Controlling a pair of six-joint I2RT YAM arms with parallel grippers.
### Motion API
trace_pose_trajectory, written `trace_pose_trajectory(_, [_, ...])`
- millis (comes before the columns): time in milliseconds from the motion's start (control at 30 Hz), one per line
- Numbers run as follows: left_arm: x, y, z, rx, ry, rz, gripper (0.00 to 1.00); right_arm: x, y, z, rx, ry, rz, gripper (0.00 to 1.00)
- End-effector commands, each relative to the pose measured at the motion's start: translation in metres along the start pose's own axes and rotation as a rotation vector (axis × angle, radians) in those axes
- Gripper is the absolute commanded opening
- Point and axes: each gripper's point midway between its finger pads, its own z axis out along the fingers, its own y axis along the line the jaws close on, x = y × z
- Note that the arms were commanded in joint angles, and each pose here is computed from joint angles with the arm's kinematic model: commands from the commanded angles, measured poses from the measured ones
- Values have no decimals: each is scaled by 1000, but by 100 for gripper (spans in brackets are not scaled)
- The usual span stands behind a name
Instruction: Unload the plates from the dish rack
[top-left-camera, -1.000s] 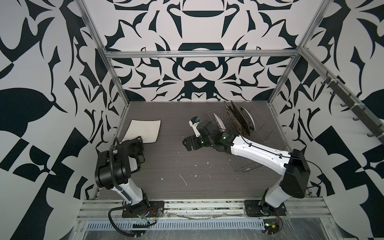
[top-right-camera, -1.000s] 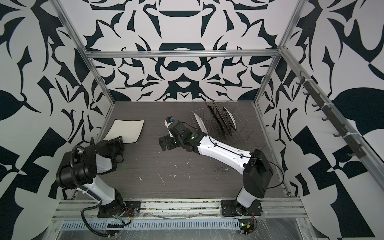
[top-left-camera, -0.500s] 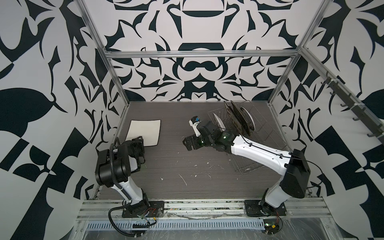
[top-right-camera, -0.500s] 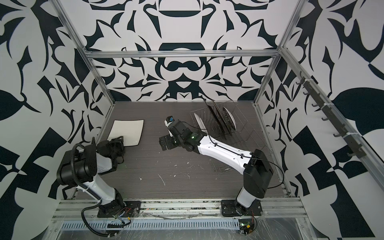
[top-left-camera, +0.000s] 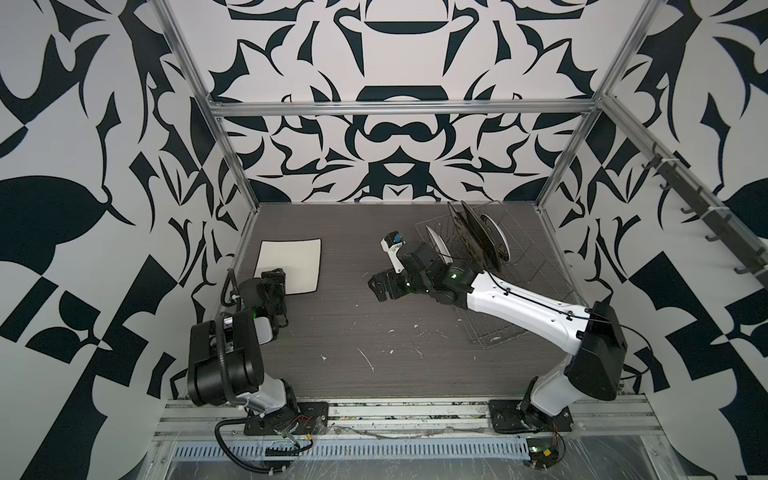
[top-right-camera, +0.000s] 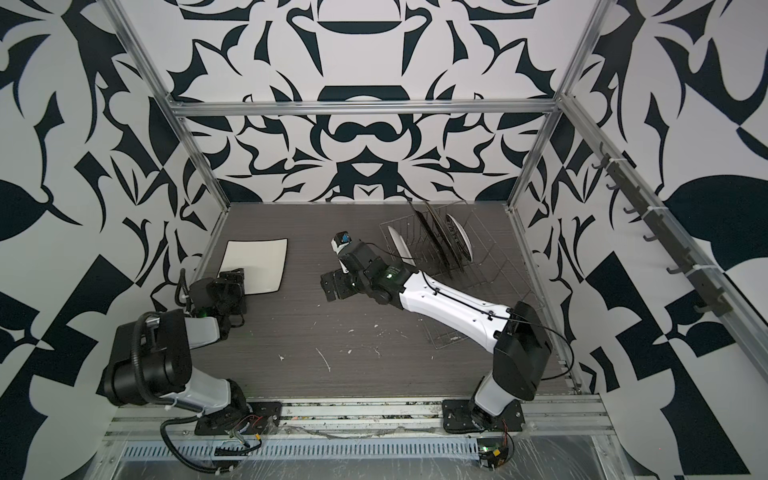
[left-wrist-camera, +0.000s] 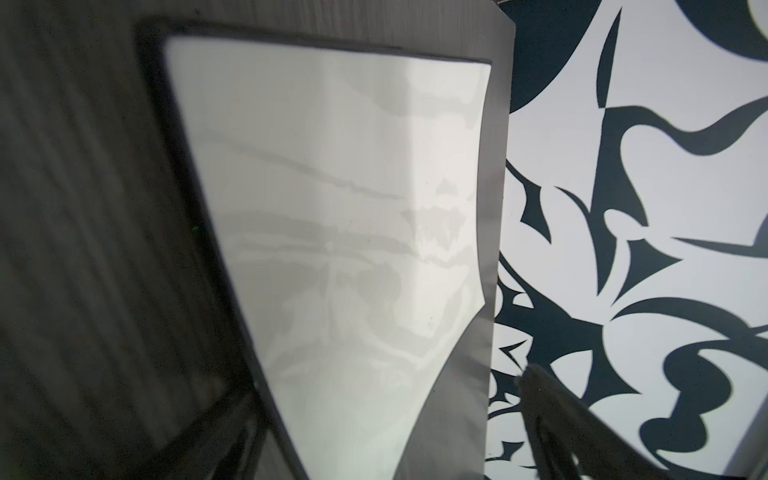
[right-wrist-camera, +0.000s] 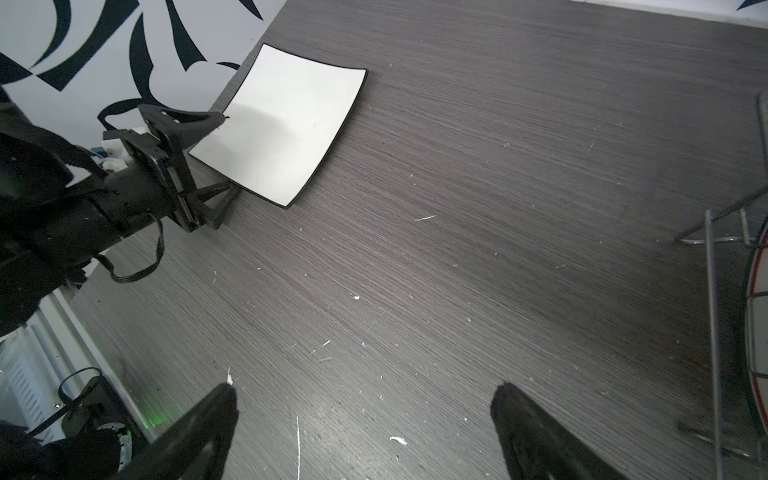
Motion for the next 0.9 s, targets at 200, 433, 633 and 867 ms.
trace_pose_trajectory(200, [-1,-6,-35,-30,-36,64,99,-23,3,-19,15,-69,-18,99])
trace_pose_trajectory(433, [27,-30,-56,41,60,278,100,-44,-7,-53,84,-163,-46,99])
trace_pose_trajectory(633, [53,-40,-83,84,120,354,99,-51,-35,-71,260,-174,-133,99])
trace_pose_trajectory(867, [79,-57,-112,180,152,417,98,-59,-72,-111,510,-151,-168,95])
